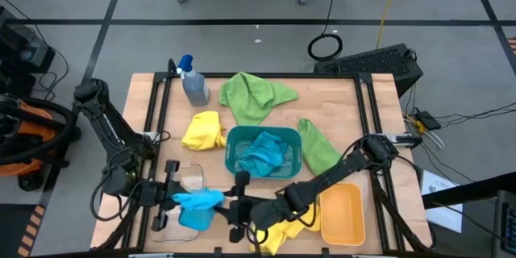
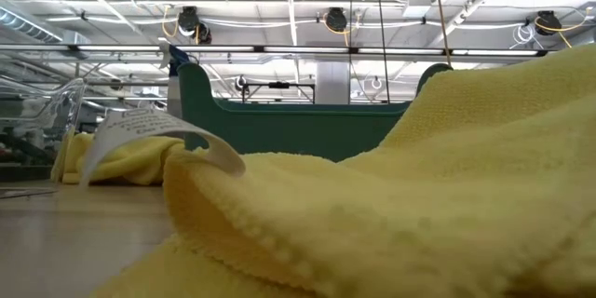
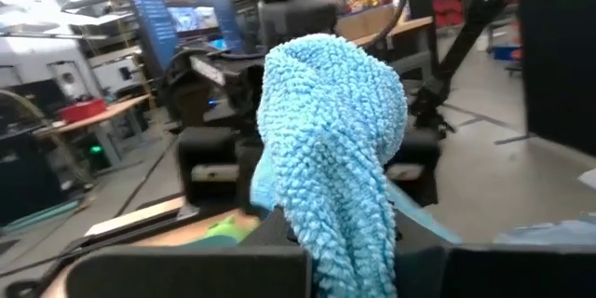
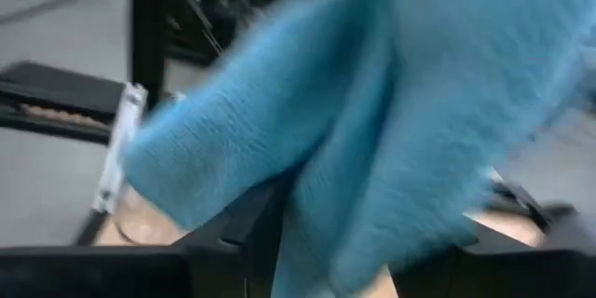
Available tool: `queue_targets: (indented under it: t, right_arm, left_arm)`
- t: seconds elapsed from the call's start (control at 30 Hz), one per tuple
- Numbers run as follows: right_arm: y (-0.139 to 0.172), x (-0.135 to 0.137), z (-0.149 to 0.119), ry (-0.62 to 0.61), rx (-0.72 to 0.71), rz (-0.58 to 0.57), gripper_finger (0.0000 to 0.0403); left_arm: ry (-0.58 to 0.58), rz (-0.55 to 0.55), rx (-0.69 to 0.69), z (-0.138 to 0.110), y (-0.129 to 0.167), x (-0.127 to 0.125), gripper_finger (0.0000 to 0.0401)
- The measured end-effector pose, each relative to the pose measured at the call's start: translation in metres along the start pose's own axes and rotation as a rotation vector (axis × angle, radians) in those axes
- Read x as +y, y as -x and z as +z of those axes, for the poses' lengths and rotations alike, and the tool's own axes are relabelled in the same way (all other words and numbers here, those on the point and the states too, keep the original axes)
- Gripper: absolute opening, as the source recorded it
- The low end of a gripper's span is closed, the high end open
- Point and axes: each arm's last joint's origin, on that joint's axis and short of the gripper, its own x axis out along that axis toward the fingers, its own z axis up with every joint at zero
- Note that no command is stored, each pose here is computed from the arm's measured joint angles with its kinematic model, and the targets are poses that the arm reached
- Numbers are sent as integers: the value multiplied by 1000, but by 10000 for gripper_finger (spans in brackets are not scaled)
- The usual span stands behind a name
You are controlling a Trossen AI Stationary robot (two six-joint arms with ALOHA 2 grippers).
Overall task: Sort microfiber towel by color & place in baskets
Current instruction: Put the blue microfiber towel into the blue bin
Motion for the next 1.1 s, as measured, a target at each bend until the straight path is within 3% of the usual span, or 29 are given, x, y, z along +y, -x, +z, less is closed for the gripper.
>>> queue_targets:
  t: [0.23, 0.5, 0.63, 0.83, 1.0, 1.1]
  right_arm:
    - [13, 19, 12, -16, -109, 111, 157]
    - [20, 25, 20, 16, -185, 113, 157]
    - [20, 24, 24, 59, -213, 74, 157]
    - [21, 21, 23, 230, -175, -55, 157]
    - [25, 31, 18, 485, -142, -98, 157]
    - [27, 34, 19, 553, -141, -107, 158]
  left_arm:
    - [-1, 157, 52, -2, 0, 5, 18]
    - [37, 194, 67, -6, -8, 8, 18]
    - [31, 146, 65, -11, -15, 8, 18]
    - [77, 100, 53, -13, -20, 11, 18]
    - [100, 78, 67, -16, -22, 11, 18]
    - [123, 40, 67, -18, -23, 12, 18]
